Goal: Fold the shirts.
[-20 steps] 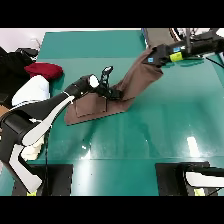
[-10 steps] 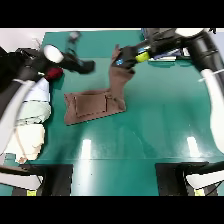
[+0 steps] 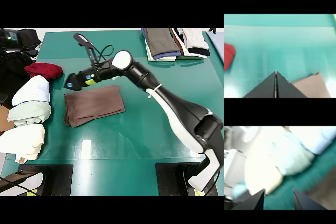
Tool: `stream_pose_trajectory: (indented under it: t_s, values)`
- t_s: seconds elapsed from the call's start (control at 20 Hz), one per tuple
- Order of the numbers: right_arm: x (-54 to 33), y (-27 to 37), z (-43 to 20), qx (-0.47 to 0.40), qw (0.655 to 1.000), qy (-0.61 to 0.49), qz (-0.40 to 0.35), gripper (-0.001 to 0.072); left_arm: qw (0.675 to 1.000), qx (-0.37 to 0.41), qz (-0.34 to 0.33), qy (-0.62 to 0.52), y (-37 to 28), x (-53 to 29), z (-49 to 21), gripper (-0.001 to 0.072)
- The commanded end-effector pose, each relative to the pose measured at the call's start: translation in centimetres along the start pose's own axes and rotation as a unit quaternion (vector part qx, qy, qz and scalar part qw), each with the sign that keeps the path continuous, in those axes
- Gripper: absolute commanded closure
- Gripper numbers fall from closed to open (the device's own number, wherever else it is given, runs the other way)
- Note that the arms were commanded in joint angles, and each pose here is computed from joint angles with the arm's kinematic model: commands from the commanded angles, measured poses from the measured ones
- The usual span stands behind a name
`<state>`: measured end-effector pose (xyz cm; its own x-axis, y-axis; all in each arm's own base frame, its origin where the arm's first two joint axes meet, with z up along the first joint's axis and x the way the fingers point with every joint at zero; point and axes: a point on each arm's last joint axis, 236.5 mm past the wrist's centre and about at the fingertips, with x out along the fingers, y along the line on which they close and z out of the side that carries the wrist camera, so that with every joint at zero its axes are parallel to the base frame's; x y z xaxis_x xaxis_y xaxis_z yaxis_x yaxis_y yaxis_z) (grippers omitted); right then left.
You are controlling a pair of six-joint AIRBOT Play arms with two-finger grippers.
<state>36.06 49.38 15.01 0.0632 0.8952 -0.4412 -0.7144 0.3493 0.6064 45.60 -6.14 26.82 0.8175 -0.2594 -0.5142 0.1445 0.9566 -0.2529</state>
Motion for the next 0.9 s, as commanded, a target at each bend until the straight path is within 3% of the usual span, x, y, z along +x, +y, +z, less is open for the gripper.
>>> stream_pose_trajectory:
  t_s: [0.0, 0.2, 0.25, 0.3, 0.45, 0.85]
  values:
    - [-4.5, -6.9, -2.8, 0.012, 0.995, 0.033, -0.096, 0.0305, 1.000, -0.004, -0.001, 0.016, 0.1, -0.7, -0.9, 0.0687]
    - [-14.1, -18.5, -8.6, 0.162, 0.965, 0.047, -0.202, 0.0294, 0.999, 0.020, -0.021, 0.028, -1.9, 0.0, -1.7, 0.0687]
    - [-16.1, -21.0, -10.7, 0.202, 0.954, 0.052, -0.214, 0.0157, 0.999, 0.027, -0.029, 0.032, -2.8, 0.5, -2.0, 0.0686]
    - [-17.2, -22.7, -12.5, 0.241, 0.945, 0.055, -0.215, 0.0107, 0.998, 0.033, -0.039, 0.039, -3.8, 1.0, -2.5, 0.0687]
    - [-17.5, -25.7, -15.6, 0.341, 0.922, 0.043, -0.179, 0.0107, 0.995, 0.044, -0.060, 0.062, -6.0, 2.9, -4.0, 0.0686]
    - [-5.2, -23.3, -15.1, 0.326, 0.939, 0.086, -0.068, 0.0109, 0.991, 0.054, -0.081, 0.093, -8.2, 5.0, -6.1, 0.0686]
